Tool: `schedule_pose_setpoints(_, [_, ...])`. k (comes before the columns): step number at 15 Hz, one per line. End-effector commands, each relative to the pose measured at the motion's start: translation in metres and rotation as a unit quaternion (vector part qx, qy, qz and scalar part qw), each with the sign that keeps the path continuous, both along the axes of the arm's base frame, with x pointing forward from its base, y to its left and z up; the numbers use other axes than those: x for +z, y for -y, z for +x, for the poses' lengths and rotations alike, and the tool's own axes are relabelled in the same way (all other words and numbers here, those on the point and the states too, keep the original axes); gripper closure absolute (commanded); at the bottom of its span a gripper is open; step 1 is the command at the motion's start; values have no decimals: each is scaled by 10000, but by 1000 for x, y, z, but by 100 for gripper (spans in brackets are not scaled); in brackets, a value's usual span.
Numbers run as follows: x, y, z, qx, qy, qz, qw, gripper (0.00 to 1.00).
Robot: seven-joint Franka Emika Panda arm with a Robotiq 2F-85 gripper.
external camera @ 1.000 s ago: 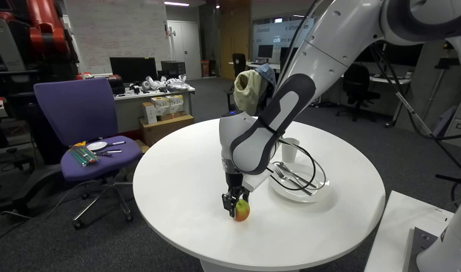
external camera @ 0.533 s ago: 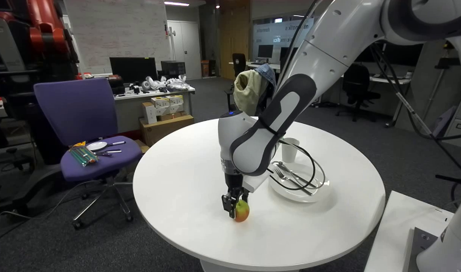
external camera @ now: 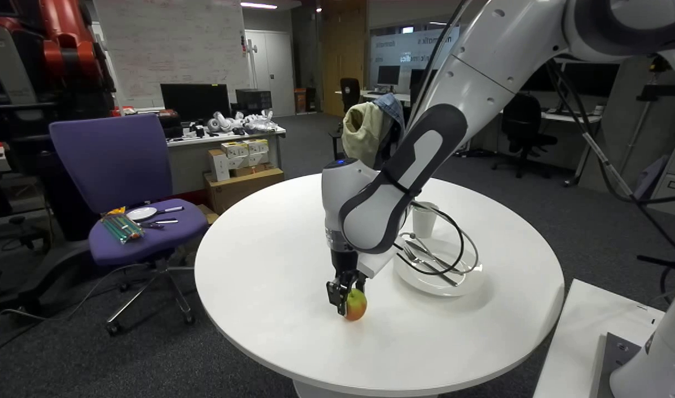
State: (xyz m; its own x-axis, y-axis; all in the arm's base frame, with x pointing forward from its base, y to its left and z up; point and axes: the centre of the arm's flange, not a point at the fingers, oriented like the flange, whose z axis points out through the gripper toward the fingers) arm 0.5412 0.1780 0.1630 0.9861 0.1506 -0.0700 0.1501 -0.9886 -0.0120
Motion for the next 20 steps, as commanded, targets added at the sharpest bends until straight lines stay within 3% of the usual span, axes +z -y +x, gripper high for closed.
schedule_pose_setpoints(1, [32, 18, -17, -122, 161, -92, 9998, 51])
schedule_pose_setpoints(6, [68, 72, -29, -555, 247, -274, 9978, 51])
schedule_pose_setpoints(12, [100, 155, -49, -1065, -10, -503, 9930, 51])
schedule_pose_setpoints(20, [110, 269, -98, -1878, -440, -887, 9772, 51])
